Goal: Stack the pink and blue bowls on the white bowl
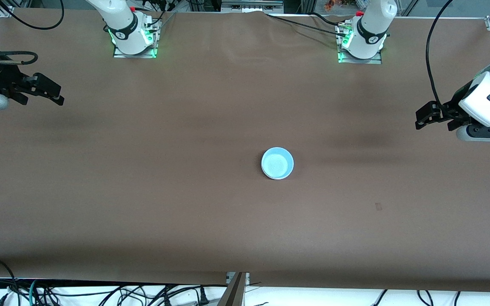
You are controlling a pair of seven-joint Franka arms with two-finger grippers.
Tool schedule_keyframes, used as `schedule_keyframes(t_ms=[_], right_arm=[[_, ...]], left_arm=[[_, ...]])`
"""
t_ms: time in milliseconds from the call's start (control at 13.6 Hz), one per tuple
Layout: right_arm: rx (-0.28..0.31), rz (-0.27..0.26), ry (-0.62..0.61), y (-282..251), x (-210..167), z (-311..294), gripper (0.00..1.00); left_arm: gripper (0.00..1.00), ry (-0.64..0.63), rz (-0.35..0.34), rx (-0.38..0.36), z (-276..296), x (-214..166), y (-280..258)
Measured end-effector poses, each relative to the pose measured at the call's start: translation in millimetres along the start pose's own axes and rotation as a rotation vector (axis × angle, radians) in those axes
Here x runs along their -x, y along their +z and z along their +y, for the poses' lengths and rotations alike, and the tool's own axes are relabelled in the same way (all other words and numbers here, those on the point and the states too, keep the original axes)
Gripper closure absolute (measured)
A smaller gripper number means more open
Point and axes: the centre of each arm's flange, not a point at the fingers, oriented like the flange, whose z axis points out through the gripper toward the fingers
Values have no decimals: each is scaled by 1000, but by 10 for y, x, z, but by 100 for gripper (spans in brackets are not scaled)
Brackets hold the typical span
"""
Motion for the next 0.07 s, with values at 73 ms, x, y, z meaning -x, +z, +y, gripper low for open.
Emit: schedule_keyframes(t_ms=[73], right_arm=[[0,-1,-1,-3,1,0,0]], left_arm=[[14,0,0,0,0,0,0]])
